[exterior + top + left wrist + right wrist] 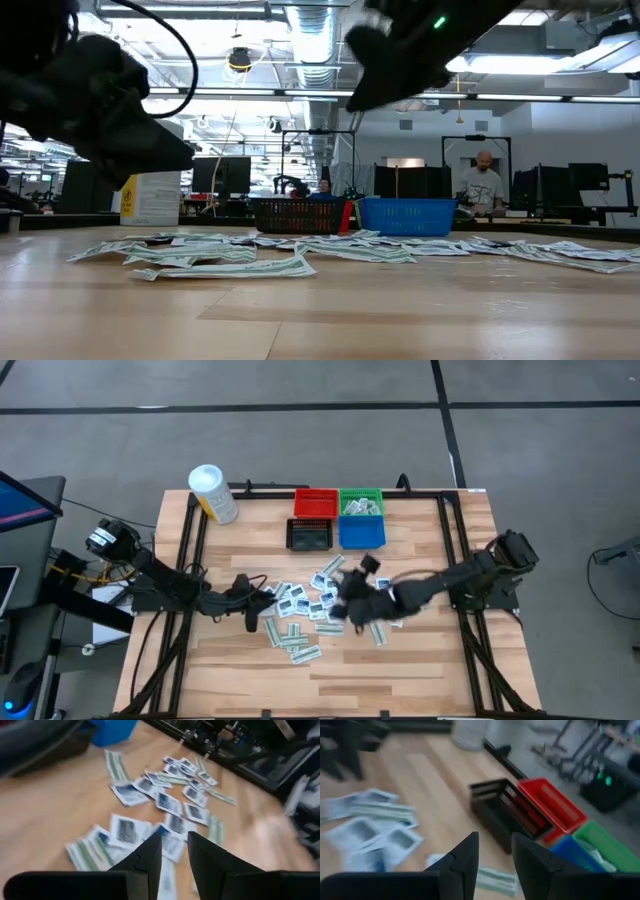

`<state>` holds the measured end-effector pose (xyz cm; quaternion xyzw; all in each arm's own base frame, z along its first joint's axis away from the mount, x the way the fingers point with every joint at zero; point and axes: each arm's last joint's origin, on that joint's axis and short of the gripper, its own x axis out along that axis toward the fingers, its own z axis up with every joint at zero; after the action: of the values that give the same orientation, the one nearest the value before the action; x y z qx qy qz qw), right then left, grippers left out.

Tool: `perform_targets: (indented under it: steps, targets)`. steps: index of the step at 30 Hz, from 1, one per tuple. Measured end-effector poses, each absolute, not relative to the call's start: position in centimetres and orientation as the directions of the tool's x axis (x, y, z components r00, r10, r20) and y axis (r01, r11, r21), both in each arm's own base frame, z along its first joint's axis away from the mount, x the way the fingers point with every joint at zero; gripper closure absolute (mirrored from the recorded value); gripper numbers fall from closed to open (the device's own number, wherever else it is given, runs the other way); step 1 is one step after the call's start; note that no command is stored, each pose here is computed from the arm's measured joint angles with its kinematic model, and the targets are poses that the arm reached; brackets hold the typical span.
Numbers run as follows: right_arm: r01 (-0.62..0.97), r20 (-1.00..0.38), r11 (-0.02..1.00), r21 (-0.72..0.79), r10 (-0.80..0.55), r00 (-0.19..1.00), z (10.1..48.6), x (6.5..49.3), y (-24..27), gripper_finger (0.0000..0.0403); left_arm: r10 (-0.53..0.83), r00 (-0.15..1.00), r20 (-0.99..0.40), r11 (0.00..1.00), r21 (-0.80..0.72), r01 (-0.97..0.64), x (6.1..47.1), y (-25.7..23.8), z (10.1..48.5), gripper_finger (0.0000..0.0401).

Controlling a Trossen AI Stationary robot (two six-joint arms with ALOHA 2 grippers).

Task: Pick & Place First Aid Supplies
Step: Put the bandage into the red basket

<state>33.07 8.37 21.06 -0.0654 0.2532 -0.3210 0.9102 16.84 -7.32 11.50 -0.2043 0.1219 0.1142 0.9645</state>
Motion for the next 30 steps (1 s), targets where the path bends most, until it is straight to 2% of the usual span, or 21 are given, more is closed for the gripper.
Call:
perform_targets:
  steps: [3, 7, 11, 18, 23, 30]
  targets:
    - [0.565, -0.473, 0.791, -0.236, -0.601, 0.644, 20.9, 33.9, 5.3, 0.0292, 0.213, 0.935, -0.283, 0.883, -0.354, -0.308, 16.9, -6.4, 11.4, 0.0306]
    - [0.513, -0.574, 0.850, -0.124, -0.483, 0.662, 20.6, 34.5, 2.2, 0.0292, 0.244, 0.924, -0.294, 0.859, -0.378, -0.346, 16.4, -5.1, 11.1, 0.0306]
    - [0.454, -0.624, 0.890, -0.035, -0.375, 0.686, 20.5, 34.6, 1.5, 0.0292, 0.275, 0.910, -0.309, 0.840, -0.383, -0.384, 16.3, -3.8, 10.8, 0.0306]
    - [0.303, -0.611, 0.926, -0.224, -0.376, 0.697, 20.6, 34.7, 1.4, 0.0292, 0.277, 0.906, -0.320, 0.823, -0.408, -0.396, 16.7, -2.6, 10.8, 0.0306]
    - [0.145, -0.603, 0.899, -0.414, -0.390, 0.696, 20.7, 34.9, 0.7, 0.0292, 0.253, 0.919, -0.304, 0.822, -0.434, -0.370, 17.2, -2.9, 11.3, 0.0306]
    - [0.113, -0.588, 0.870, -0.480, -0.415, 0.695, 21.6, 34.5, -0.8, 0.0292, 0.231, 0.956, -0.183, 0.841, -0.456, -0.291, 20.5, -4.0, 14.8, 0.0306]
